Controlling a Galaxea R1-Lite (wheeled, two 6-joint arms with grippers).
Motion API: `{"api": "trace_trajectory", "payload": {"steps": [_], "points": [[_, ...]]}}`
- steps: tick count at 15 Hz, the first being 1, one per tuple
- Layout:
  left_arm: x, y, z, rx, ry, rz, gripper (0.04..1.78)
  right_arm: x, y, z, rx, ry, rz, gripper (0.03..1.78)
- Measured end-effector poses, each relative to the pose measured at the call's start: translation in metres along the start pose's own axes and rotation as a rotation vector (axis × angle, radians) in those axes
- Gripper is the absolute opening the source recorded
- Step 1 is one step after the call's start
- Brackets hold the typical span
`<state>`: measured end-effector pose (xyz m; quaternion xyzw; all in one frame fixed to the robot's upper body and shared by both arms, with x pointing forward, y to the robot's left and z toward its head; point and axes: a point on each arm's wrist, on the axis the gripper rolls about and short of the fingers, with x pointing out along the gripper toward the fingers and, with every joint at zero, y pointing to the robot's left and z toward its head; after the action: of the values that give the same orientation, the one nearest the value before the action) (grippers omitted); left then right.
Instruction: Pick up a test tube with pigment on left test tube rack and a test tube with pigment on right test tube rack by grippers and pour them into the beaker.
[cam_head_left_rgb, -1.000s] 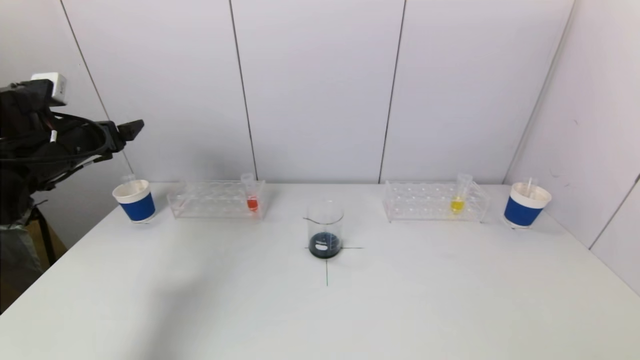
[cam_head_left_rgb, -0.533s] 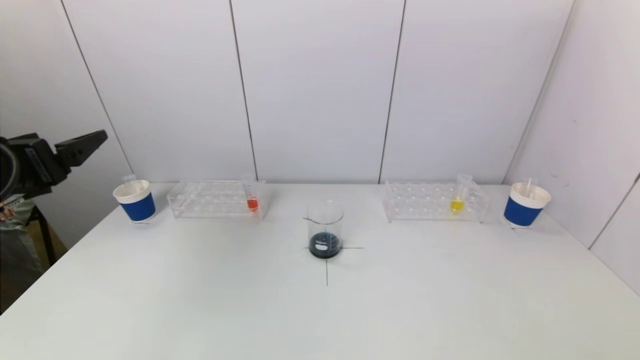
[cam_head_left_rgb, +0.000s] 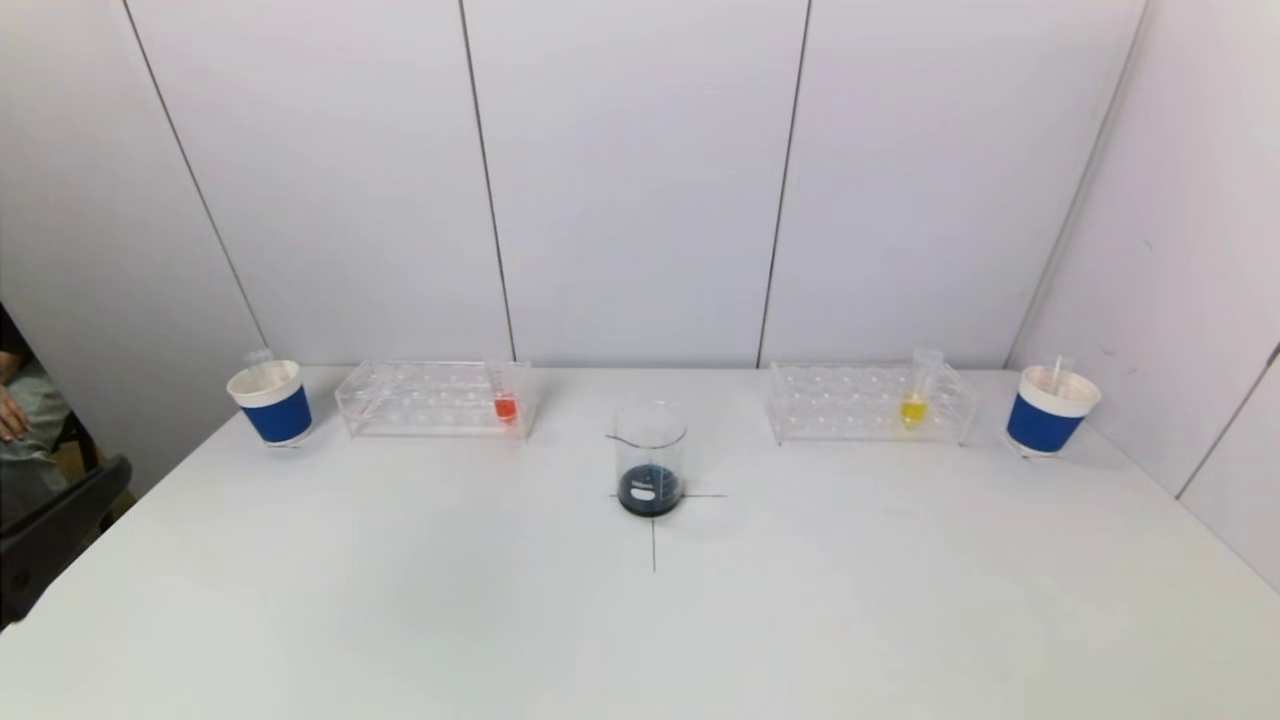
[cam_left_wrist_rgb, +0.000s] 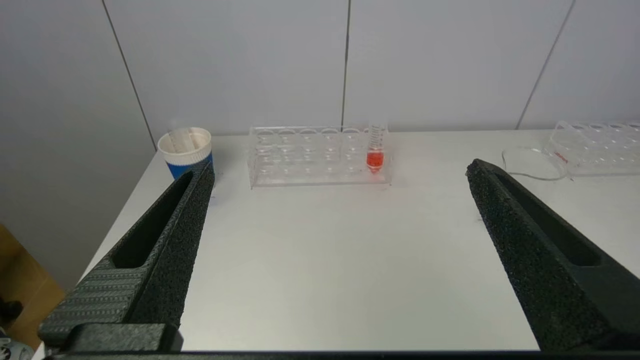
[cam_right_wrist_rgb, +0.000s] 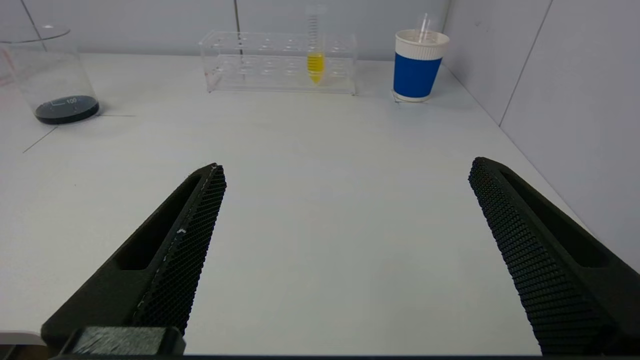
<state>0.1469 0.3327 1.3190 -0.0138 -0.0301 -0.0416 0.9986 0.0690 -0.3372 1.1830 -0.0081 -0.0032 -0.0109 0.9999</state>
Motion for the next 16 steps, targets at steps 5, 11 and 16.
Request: {"api": "trace_trajectory", "payload": {"steps": [5, 11, 16], "points": [[-0.062, -0.003, -0.050, 0.047, 0.098, 0.046, 1.76, 0.000, 0.000, 0.000, 0.000, 0.000, 0.000, 1.77], [-0.087, -0.003, -0.104, 0.074, 0.084, 0.072, 1.76, 0.000, 0.000, 0.000, 0.000, 0.000, 0.000, 1.77], [-0.087, -0.002, -0.129, 0.080, 0.091, 0.071, 1.76, 0.000, 0.000, 0.000, 0.000, 0.000, 0.000, 1.77]]}}
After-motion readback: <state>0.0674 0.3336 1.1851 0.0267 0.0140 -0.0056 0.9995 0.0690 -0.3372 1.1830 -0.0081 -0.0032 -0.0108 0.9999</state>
